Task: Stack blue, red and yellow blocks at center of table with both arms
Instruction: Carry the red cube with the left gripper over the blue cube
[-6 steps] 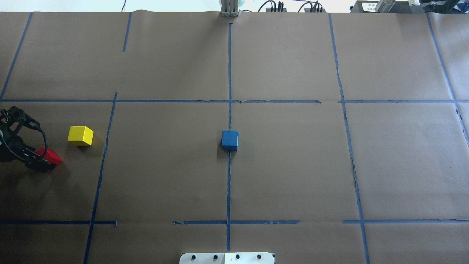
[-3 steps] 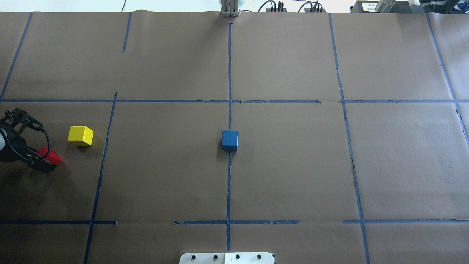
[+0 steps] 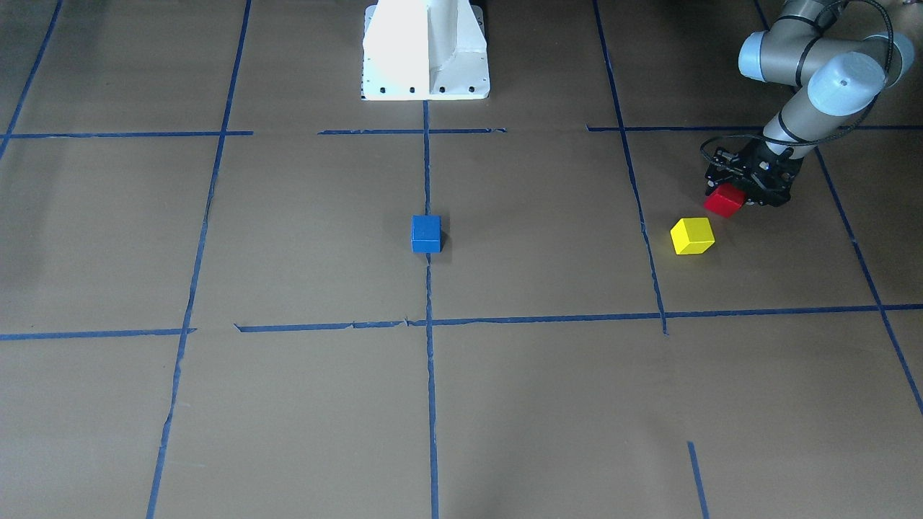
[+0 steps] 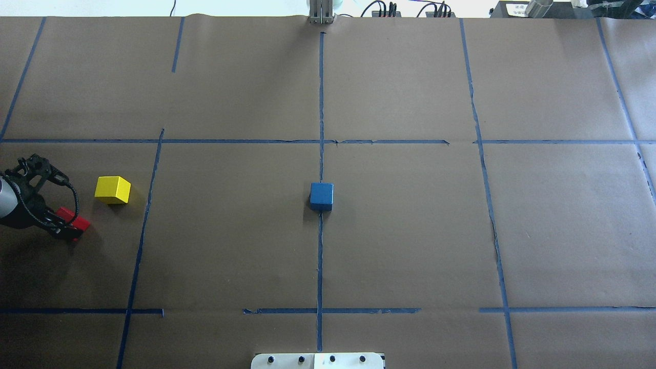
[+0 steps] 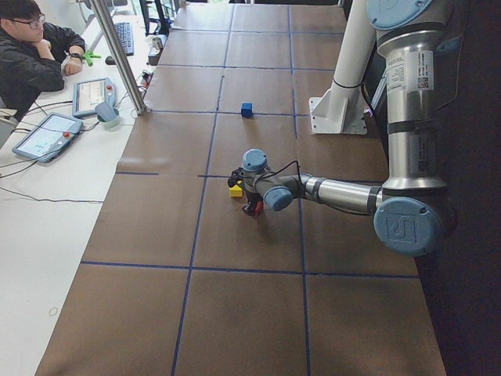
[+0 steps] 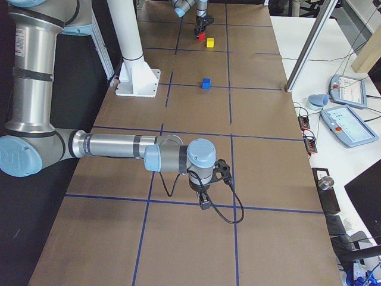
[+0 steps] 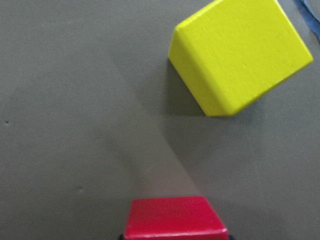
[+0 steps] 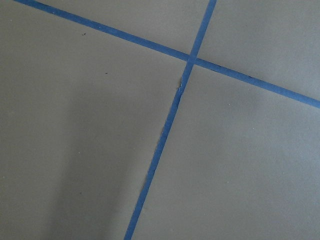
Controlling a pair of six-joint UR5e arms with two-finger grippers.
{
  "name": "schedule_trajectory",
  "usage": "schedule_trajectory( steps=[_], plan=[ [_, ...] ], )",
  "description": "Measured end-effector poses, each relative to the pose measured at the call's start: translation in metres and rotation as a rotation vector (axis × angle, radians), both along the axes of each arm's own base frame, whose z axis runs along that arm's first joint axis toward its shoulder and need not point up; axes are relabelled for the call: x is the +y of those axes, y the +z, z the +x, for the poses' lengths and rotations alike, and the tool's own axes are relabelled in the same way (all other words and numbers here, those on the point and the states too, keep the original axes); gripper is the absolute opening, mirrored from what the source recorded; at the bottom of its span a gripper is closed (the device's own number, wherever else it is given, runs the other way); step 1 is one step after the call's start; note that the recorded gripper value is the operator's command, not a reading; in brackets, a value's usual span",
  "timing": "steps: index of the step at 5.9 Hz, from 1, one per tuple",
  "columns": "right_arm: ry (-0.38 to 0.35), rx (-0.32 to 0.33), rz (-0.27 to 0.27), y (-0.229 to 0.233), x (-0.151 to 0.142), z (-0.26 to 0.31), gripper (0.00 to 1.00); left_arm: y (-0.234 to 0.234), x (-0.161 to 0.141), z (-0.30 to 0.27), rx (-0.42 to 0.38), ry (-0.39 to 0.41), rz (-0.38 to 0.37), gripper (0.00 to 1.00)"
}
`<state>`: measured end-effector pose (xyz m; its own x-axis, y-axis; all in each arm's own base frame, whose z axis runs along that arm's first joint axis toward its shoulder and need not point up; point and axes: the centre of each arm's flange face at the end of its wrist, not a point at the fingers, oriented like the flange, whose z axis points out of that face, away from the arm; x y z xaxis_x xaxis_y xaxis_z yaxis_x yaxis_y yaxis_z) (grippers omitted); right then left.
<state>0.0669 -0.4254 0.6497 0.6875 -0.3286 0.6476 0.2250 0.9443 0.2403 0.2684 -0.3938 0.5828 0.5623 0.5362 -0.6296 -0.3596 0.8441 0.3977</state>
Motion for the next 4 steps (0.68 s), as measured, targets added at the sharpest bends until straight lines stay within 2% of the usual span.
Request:
schedule_trajectory(
  steps=[2, 3, 4],
  plan=[
    [0.001, 0.0, -0.001, 0.0, 0.0, 0.0, 1.0, -0.028, -0.001, -0.006, 0.029, -0.017, 0.014, 0.08],
    [0.002, 0.0, -0.001, 0.0, 0.0, 0.0, 1.0, -0.058, 0.0, -0.011, 0.035, -0.06, -0.026, 0.08],
    [0.002, -0.001, -0.001, 0.0, 0.0, 0.0, 1.0, -0.099, 0.002, -0.013, 0.03, -0.13, -0.109, 0.08]
  ],
)
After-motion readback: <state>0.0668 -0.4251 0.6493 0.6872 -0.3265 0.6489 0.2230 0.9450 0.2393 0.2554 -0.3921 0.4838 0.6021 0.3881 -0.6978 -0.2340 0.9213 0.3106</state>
